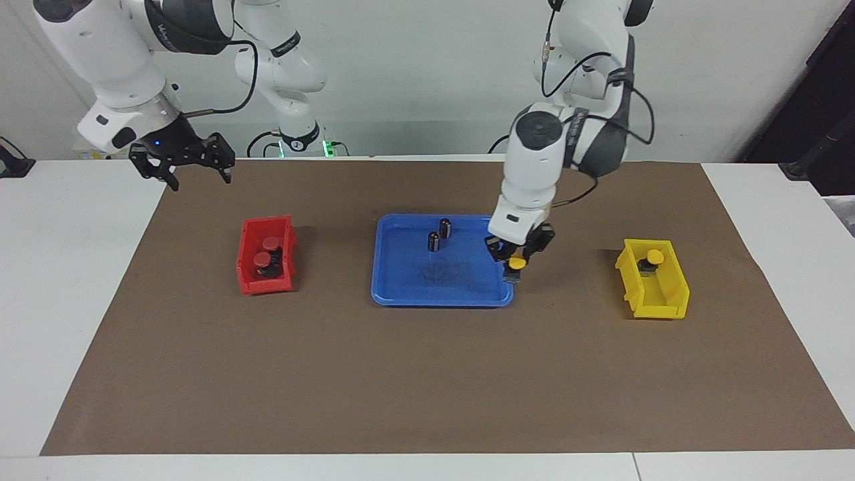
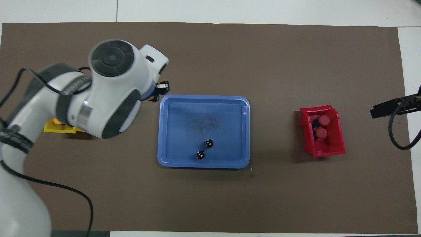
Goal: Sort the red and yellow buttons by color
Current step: 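Carry the second yellow button to the yellow bin with the left gripper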
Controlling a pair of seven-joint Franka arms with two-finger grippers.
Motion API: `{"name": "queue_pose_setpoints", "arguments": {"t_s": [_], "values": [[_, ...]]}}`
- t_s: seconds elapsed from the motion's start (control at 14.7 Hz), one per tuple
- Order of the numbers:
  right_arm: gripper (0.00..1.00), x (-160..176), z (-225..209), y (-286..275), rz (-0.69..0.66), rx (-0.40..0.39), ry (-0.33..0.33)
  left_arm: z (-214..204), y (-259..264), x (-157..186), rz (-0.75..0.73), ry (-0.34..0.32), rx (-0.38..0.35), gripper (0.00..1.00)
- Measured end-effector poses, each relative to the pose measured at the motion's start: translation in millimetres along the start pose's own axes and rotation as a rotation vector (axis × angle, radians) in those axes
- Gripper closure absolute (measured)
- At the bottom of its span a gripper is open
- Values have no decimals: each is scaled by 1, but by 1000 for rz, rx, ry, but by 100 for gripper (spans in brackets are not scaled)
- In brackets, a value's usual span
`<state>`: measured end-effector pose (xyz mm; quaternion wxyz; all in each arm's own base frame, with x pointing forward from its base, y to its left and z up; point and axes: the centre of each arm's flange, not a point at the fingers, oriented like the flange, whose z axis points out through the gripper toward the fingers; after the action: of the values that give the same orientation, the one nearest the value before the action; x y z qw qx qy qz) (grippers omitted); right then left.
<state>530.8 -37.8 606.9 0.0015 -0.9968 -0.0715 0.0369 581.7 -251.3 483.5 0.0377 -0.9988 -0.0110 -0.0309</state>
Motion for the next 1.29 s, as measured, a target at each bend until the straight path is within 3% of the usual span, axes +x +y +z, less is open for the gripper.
{"name": "queue_pose_setpoints", "arguments": {"t_s": [0.2,0.41,0.75,1.29], "values": [[0,2,3,6,3,-29,-12,-9,-140,39,90,-7,-12,59],[0,3,4,11,11,-32,-15,15,-231,48,86,-27,-46,59],[0,3,3,12,41,-33,-12,80,-267,29,54,3,-47,59],[0,3,3,12,43,-33,-11,115,-278,14,-57,1,-53,59]]}}
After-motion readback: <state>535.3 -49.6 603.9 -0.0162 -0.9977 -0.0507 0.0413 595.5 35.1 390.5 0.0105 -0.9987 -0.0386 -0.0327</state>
